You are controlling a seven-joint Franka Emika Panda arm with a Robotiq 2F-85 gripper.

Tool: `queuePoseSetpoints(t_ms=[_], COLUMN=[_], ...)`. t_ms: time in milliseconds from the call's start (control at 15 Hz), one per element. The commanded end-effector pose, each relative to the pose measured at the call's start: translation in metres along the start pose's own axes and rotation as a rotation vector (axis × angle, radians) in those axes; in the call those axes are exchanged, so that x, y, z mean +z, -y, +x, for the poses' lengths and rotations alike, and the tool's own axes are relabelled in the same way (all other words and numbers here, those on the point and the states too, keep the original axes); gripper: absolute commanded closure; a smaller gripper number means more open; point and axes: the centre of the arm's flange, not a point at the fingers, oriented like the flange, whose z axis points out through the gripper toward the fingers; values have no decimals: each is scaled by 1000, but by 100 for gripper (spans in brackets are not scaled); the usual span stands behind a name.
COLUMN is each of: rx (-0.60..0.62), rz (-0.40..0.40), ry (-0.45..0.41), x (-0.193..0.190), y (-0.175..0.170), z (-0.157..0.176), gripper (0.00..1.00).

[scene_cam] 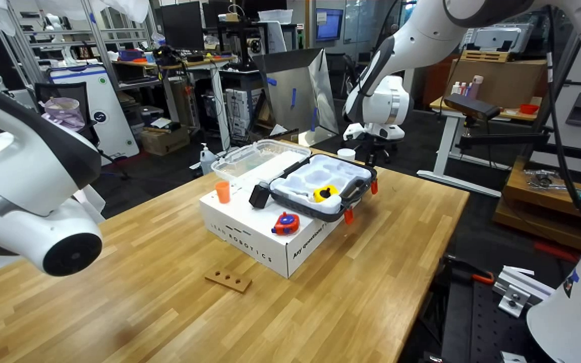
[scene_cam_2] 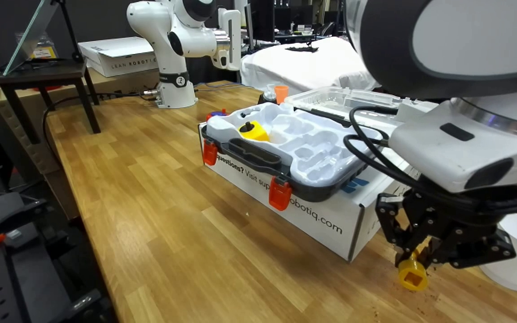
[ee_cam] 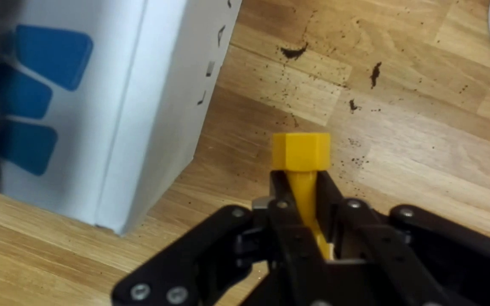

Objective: Pick the object and put it on the right on the table

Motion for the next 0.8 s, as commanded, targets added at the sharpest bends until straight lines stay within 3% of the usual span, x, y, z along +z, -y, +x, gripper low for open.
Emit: queuePoseSetpoints(t_ms=[0,733], rx=[5,13], rz=[-5,-45], ry=[-8,-19], x=[0,18], y=[12,18], z=[1,4], gripper=[95,95])
